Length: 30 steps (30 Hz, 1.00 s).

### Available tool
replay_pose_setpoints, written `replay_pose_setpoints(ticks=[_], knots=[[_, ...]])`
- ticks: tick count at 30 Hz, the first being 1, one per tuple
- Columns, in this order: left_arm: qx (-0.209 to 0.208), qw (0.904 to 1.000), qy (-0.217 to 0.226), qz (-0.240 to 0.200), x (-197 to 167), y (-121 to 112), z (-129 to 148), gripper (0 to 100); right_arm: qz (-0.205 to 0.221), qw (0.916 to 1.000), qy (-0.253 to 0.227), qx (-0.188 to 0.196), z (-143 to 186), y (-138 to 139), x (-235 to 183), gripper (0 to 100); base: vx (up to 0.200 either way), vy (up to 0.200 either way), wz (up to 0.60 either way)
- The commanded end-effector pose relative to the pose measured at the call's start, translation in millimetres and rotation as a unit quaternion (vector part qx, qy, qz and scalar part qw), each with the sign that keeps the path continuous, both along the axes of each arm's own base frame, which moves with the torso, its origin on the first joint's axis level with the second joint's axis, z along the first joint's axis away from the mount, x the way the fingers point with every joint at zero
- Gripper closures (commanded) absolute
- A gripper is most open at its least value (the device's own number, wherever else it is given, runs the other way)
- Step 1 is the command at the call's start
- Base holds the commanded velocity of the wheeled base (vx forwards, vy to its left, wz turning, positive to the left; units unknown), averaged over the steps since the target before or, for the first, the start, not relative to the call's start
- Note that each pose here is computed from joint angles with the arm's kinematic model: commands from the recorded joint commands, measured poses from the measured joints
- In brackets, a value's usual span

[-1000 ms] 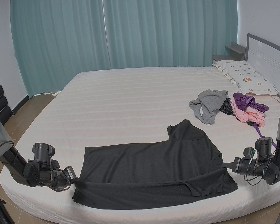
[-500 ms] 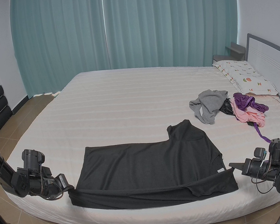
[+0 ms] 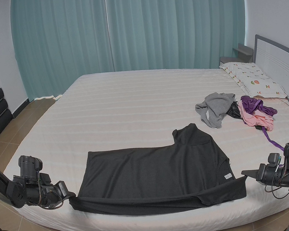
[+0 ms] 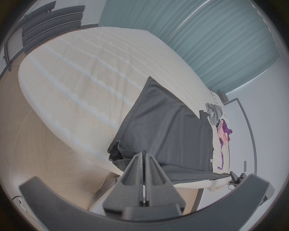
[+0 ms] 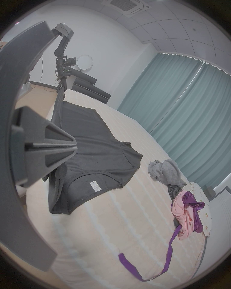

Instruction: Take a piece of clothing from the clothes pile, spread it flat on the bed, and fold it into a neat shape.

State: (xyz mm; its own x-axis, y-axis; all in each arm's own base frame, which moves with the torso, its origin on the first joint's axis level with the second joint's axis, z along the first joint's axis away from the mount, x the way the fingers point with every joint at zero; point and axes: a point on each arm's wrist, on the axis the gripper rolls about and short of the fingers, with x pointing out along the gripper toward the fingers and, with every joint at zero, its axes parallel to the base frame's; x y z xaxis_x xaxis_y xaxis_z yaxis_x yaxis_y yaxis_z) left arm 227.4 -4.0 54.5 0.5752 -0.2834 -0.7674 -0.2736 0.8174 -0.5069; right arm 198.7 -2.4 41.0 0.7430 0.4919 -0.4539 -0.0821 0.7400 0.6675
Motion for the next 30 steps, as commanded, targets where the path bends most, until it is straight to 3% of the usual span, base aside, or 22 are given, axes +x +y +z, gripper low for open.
replay_pose_setpoints(ticks=[1,10,11,14,20,30], knots=[[0.001,0.9999,0.013,-0.005,-13,-1,-4,100,-0.009,0.9999,-0.014,0.003,13,-5,-13,100,0.0,0.0,0.0],[0.002,0.9994,0.031,-0.018,-23,-6,-9,100,-0.002,0.9994,0.03,-0.015,5,-7,-21,100,0.0,0.0,0.0],[0.003,0.999,0.034,-0.027,-23,-10,-10,100,0.021,0.998,0.046,-0.039,0,-6,-26,100,0.0,0.0,0.0],[0.003,0.9992,0.03,-0.027,-20,-10,-9,100,0.021,0.9981,0.04,-0.041,0,-6,-24,100,0.0,0.0,0.0],[0.002,0.9997,0.009,-0.022,2,-10,-4,100,0.017,0.9985,0.027,-0.044,2,-7,-1,100,0.0,0.0,0.0],[0.005,0.9994,0.03,-0.018,37,-11,-25,100,0.014,0.9968,0.052,-0.059,-25,-6,46,100,0.0,0.0,0.0]])
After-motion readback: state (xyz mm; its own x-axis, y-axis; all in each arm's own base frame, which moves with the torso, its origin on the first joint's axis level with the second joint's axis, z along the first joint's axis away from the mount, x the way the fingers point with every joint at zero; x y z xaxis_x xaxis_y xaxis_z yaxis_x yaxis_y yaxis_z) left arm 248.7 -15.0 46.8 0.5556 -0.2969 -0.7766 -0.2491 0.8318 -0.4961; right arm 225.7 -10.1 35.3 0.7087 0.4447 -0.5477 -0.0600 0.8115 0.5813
